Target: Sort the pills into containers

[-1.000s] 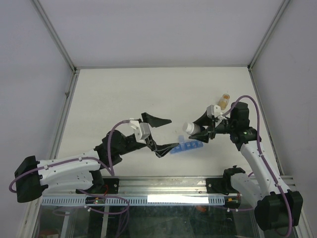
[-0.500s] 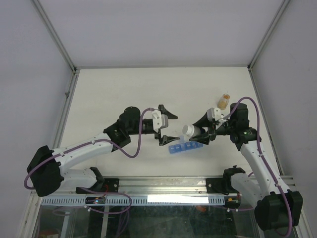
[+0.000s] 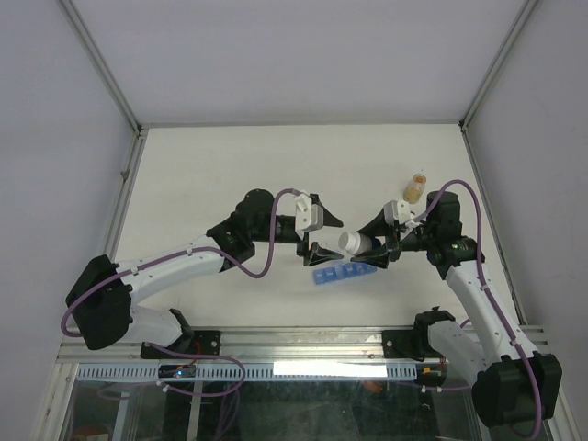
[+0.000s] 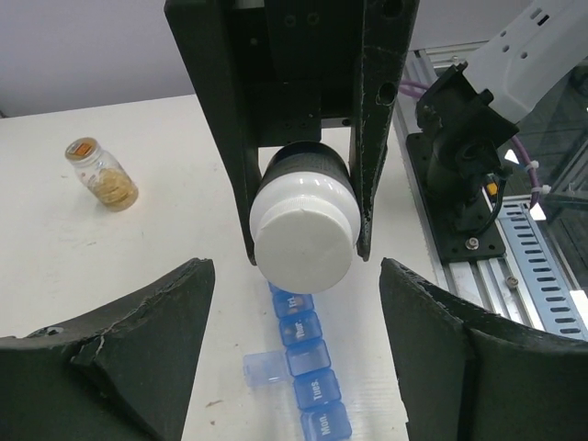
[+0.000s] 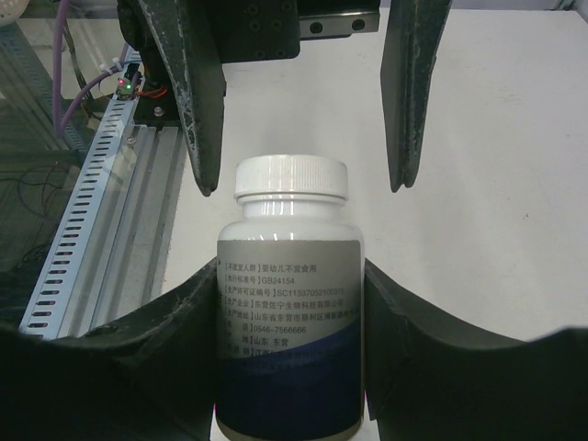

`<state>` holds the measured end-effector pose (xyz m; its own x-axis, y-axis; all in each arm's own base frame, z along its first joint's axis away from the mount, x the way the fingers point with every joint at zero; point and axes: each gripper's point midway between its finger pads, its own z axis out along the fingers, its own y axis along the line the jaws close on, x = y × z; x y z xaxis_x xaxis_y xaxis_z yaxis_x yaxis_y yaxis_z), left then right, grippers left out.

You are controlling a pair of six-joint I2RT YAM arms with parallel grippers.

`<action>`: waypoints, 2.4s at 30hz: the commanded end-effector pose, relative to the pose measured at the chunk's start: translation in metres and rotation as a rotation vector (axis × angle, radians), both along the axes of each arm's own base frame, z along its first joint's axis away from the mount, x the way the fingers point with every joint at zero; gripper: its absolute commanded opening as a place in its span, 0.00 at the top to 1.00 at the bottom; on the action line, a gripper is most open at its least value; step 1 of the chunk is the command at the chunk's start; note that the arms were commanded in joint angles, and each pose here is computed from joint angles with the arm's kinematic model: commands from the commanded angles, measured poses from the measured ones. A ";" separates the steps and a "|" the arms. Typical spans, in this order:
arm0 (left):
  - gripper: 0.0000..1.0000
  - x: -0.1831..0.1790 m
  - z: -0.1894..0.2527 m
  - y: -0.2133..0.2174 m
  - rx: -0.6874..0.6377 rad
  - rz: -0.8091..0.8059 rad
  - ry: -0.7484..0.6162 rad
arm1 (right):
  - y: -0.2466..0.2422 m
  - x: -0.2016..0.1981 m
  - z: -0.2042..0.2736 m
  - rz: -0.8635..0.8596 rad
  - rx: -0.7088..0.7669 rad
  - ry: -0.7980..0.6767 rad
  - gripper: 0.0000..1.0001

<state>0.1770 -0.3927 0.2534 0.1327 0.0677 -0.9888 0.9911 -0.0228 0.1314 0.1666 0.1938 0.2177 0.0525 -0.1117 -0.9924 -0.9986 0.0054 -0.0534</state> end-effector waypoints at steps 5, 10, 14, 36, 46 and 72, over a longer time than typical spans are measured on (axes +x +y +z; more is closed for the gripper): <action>0.33 -0.008 0.037 -0.009 -0.109 -0.066 -0.019 | 0.001 0.000 0.016 0.024 0.025 -0.062 1.00; 0.35 -0.007 0.034 -0.011 -0.103 -0.067 -0.009 | 0.001 0.000 0.016 0.022 0.024 -0.059 1.00; 0.36 -0.009 0.034 -0.012 -0.107 -0.080 -0.001 | 0.001 0.001 0.015 0.022 0.023 -0.057 1.00; 0.92 -0.024 0.043 -0.020 -0.146 -0.061 0.137 | 0.000 0.003 0.014 0.012 0.016 -0.060 1.00; 1.00 -0.013 0.029 -0.012 -0.287 0.340 0.816 | -0.001 0.008 0.010 -0.012 -0.002 -0.060 1.00; 0.01 -0.042 0.023 0.037 -0.467 0.348 0.618 | -0.002 0.010 0.007 -0.025 -0.016 -0.068 1.00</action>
<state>0.1441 -0.3766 0.2489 -0.6185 -0.3787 -0.6885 0.6448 0.2562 -0.7201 0.1704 0.1916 0.2093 0.0373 -0.1410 -0.9893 -0.9987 0.0306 -0.0420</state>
